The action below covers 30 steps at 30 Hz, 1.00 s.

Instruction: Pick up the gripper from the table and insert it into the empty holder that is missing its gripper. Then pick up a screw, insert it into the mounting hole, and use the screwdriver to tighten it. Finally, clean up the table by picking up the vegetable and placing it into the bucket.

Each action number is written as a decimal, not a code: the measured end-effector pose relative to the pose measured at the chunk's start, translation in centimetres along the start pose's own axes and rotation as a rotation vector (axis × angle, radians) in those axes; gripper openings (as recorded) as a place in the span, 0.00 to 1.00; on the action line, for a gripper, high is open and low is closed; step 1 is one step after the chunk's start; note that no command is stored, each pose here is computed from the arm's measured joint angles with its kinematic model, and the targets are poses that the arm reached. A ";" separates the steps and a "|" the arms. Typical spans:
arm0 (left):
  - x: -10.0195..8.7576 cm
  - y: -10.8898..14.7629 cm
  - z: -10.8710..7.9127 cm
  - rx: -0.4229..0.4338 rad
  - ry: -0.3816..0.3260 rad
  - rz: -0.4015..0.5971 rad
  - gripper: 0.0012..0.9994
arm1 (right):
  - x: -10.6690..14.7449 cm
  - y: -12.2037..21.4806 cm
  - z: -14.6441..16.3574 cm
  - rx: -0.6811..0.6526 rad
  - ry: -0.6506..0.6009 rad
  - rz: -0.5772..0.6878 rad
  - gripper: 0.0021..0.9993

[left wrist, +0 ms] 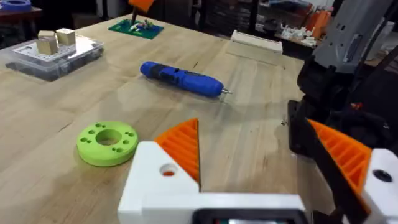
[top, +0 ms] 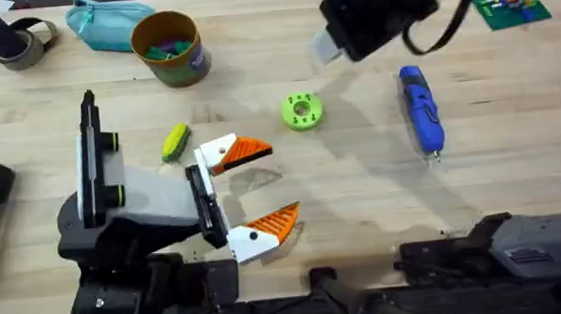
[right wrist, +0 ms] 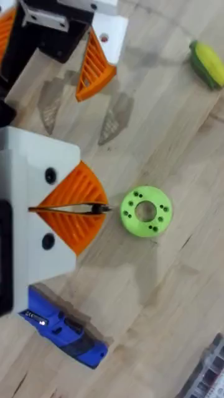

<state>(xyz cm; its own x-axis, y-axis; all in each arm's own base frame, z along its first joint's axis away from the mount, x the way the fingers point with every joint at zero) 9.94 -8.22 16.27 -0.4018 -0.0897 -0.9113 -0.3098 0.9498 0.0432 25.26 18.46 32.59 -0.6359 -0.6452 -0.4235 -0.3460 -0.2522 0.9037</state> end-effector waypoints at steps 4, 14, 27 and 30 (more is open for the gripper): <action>0.0 0.0 0.0 0.000 0.000 0.000 0.99 | -0.4 1.9 0.4 -0.010 0.038 -0.007 0.00; 0.0 0.0 0.0 0.000 0.000 0.000 0.99 | -3.1 3.1 3.8 -0.167 0.199 -0.011 0.00; 0.0 0.0 0.0 0.000 -0.001 0.000 0.99 | -3.1 3.3 10.4 -0.296 0.439 -0.025 0.00; 0.0 0.0 0.0 0.000 -0.001 0.000 0.99 | -3.1 3.3 10.7 -0.301 0.453 -0.026 0.00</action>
Point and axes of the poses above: each hand's point on the last joint's axis, 136 mm out from that joint toward the fingers, its own y axis back along the fingers, its own z axis along the line the jaws close on, x = y × z, the point moved 9 cm from there along y, back along the fingers, and after that the axes turned 14 degrees about y, right-handed, at the moved point
